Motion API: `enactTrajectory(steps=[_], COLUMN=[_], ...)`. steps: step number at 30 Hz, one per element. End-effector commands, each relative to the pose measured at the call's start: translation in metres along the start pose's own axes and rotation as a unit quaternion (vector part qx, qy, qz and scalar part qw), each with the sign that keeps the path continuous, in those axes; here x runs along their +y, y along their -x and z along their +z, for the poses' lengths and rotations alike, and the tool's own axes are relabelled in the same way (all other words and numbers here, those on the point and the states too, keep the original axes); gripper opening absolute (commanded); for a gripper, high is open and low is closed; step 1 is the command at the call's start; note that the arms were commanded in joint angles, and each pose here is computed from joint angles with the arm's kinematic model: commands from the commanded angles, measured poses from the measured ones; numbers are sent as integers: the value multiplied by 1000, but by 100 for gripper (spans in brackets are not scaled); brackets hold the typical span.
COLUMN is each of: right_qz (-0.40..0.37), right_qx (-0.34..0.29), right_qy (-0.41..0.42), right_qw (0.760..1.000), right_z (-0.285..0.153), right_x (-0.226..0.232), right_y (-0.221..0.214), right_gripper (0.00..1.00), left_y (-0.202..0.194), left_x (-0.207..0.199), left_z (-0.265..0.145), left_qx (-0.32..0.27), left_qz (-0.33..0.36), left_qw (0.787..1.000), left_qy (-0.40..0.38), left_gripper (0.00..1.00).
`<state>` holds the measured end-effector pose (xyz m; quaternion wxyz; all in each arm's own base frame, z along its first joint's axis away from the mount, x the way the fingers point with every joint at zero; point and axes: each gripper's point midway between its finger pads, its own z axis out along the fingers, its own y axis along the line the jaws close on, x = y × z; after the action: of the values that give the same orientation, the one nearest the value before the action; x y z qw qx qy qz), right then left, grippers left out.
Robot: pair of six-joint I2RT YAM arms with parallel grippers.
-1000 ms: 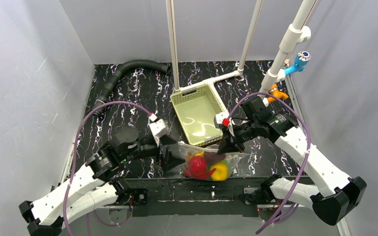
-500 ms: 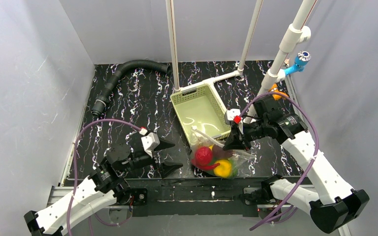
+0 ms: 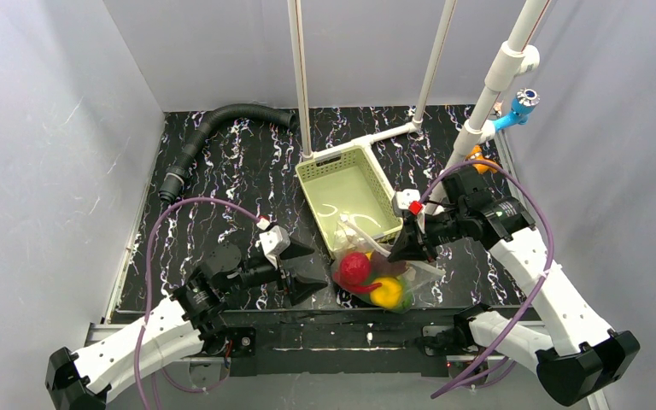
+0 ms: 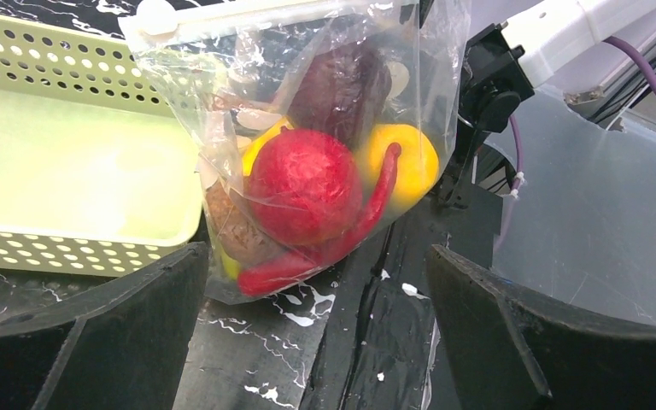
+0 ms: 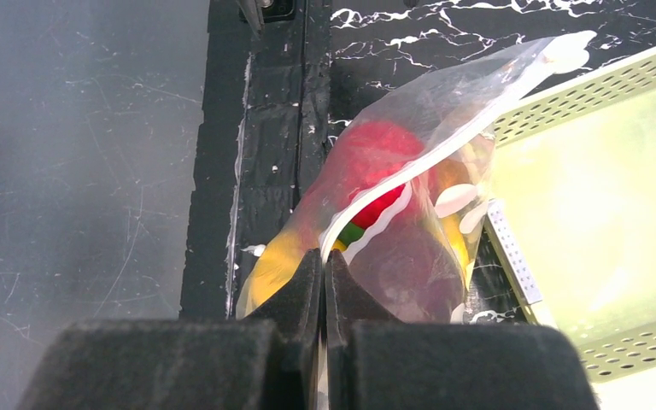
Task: Open the zip-top bag and remove the fake food
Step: Adjust the zipper on the food storage bag.
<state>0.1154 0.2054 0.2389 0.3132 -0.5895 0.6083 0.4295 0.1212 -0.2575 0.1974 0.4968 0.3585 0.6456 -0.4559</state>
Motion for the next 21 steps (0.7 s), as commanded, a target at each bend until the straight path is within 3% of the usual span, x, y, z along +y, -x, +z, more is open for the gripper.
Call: enactTrajectory(steps=[1, 21], right_qz=[-10, -34], right_qx=[-25, 35], right_qy=[27, 49], right_qw=[999, 998], right_z=[-1, 1], right_x=[10, 8], right_y=[11, 27], right_gripper=[1, 1], left_y=[10, 5], left_x=[-7, -6], left_z=[1, 9], left_qx=[-29, -38], left_qz=[12, 6], left_qw=[999, 999], left_qy=[-24, -33], left_gripper=[98, 98])
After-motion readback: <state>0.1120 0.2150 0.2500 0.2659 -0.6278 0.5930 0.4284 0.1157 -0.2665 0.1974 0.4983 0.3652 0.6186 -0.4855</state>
